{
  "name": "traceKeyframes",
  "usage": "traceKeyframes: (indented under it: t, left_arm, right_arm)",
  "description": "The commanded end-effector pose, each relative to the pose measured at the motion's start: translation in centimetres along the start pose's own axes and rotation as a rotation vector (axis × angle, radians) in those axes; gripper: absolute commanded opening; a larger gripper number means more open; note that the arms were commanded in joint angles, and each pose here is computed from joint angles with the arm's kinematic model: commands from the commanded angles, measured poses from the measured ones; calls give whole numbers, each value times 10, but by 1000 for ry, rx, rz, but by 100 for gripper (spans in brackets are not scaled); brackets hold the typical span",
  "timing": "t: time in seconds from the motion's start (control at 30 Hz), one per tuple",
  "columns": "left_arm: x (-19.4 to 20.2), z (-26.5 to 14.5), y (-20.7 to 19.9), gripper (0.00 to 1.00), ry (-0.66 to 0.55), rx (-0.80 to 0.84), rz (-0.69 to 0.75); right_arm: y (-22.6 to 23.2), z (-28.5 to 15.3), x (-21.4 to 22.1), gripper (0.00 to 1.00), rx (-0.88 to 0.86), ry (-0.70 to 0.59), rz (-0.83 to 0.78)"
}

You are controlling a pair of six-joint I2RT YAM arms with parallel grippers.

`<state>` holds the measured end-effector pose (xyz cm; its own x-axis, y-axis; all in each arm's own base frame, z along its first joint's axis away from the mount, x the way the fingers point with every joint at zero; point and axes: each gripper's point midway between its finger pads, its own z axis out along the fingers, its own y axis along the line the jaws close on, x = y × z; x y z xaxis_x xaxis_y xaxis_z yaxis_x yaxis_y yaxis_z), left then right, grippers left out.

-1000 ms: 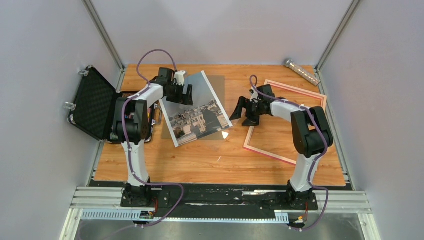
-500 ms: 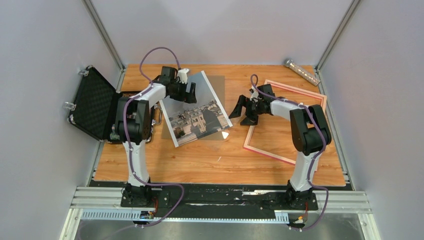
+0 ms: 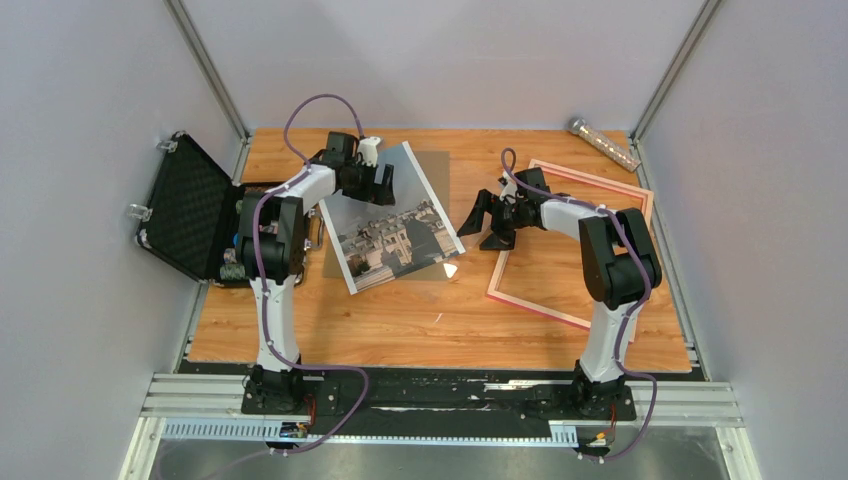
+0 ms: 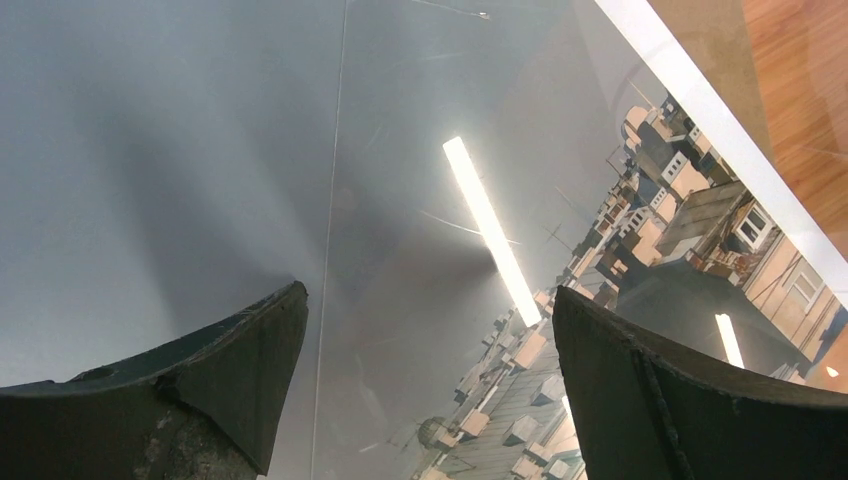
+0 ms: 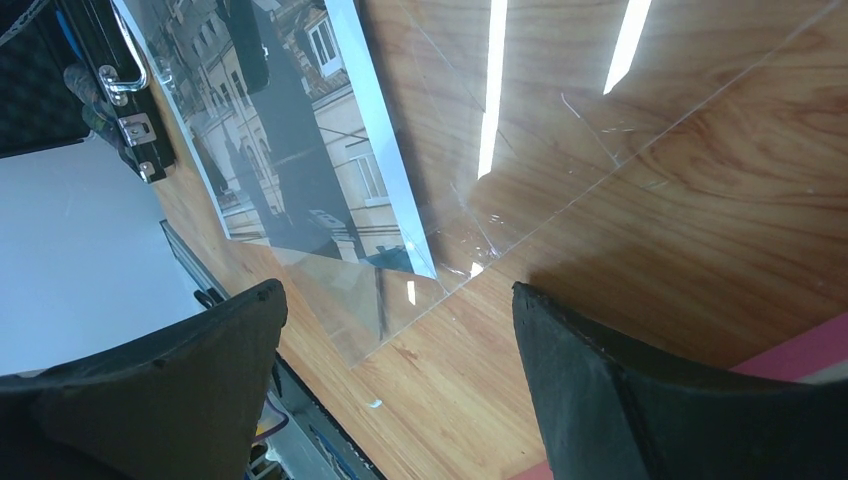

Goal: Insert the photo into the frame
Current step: Pick up the photo frame item from the photo frame.

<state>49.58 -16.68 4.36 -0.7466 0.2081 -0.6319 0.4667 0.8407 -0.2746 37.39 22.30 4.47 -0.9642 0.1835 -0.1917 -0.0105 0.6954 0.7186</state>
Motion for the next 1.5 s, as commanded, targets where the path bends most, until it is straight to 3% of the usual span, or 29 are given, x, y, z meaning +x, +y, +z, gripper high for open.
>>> traceKeyframes:
  t: [0.0, 0.7, 1.47]
  left_arm:
    - [-6, 2, -4, 100, -4, 3, -16]
    - [41, -10, -34, 100, 62, 115, -98]
    - [83, -28, -47, 100, 119, 126, -145]
  right_arm:
    - [-17, 13, 2, 89, 44, 12, 20]
    - [-11, 9, -1, 88, -26, 9, 55]
    - [26, -33, -18, 82, -291, -67, 58]
